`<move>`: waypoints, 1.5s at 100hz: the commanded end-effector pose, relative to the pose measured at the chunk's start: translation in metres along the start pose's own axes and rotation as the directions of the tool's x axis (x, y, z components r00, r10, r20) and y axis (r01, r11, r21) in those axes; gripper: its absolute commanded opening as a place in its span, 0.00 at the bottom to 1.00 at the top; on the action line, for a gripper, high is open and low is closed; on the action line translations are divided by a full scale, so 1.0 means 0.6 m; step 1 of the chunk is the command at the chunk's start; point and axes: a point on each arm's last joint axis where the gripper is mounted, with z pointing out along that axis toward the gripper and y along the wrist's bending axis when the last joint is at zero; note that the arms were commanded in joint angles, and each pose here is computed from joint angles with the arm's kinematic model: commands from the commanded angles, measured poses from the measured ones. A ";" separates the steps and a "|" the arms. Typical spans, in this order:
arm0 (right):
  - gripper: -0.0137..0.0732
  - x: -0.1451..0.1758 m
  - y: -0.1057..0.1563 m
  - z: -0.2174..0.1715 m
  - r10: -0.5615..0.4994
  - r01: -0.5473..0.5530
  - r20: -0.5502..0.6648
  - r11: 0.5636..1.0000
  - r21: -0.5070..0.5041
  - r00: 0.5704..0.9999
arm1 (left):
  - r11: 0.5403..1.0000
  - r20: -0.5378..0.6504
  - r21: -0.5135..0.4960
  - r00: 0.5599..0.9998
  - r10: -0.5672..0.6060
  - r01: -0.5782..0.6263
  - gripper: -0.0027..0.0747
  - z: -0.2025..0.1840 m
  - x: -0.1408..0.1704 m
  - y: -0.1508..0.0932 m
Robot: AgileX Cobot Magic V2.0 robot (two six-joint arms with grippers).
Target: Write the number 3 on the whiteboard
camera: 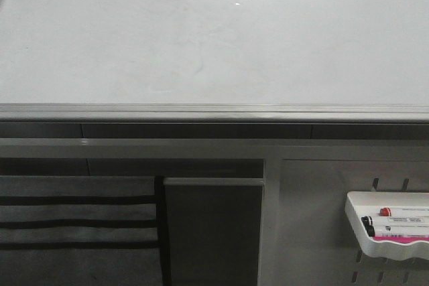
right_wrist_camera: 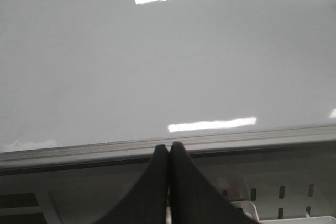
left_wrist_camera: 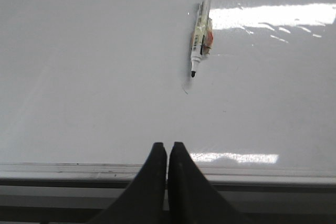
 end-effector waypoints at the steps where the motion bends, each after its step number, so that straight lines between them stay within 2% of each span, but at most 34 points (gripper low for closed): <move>1: 0.08 -0.043 0.004 -0.009 0.012 -0.011 0.105 1.000 -0.014 0.994 | 0.995 0.161 0.013 0.981 -0.104 0.103 0.01 -0.008 -0.042 0.000; 17: 0.08 -0.112 0.010 -0.021 0.027 -0.026 0.088 0.999 -0.020 0.996 | 0.992 0.229 0.036 0.965 -0.128 0.123 0.01 -0.018 -0.111 -0.005; 27: 0.08 -0.157 0.014 -0.020 -0.003 0.003 0.022 1.000 -0.029 1.000 | 0.993 0.145 0.045 0.983 -0.114 0.109 0.01 -0.015 -0.148 -0.012; 35: 0.08 -0.195 0.019 -0.015 -0.043 0.041 -0.036 0.998 -0.047 0.998 | 0.998 0.059 0.038 0.997 -0.055 0.053 0.01 -0.005 -0.175 -0.015; 54: 0.08 -0.254 0.033 0.026 -0.106 0.084 -0.205 0.990 -0.113 0.973 | 1.000 -0.102 0.025 0.995 0.014 -0.011 0.01 0.031 -0.217 -0.017; 73: 0.08 -0.252 0.041 0.067 -0.114 0.081 -0.282 0.989 -0.127 0.952 | 1.000 -0.164 0.024 0.986 0.006 -0.002 0.01 0.062 -0.219 -0.018; 102: 0.08 -0.238 0.044 0.095 -0.122 0.082 -0.355 0.989 -0.127 0.927 | 1.000 -0.206 0.017 0.978 0.024 -0.021 0.01 0.083 -0.211 -0.016; 107: 0.12 -0.236 0.044 0.098 -0.123 0.082 -0.364 0.989 -0.127 0.923 | 0.999 -0.222 0.015 0.974 0.053 -0.051 0.06 0.089 -0.208 -0.015; 114: 0.22 -0.234 0.044 0.103 -0.124 0.082 -0.374 0.988 -0.127 0.919 | 0.997 -0.239 0.012 0.968 0.076 -0.075 0.20 0.099 -0.204 -0.013; 126: 0.46 -0.233 0.045 0.109 -0.125 0.082 -0.376 0.988 -0.128 0.918 | 0.997 -0.224 0.025 0.971 0.077 -0.074 0.56 0.117 -0.204 -0.016; 133: 0.54 -0.233 0.046 0.113 -0.124 0.082 -0.373 0.988 -0.128 0.920 | 0.997 -0.226 0.036 0.971 0.079 -0.073 0.70 0.128 -0.203 -0.018; 138: 0.56 -0.233 0.046 0.115 -0.124 0.082 -0.370 0.988 -0.128 0.921 | 0.997 -0.241 0.041 0.967 0.080 -0.072 0.73 0.138 -0.202 -0.020; 150: 0.56 -0.236 0.047 0.117 -0.122 0.082 -0.347 0.988 -0.128 0.930 | 0.996 -0.284 0.043 0.955 0.084 -0.075 0.70 0.173 -0.206 -0.021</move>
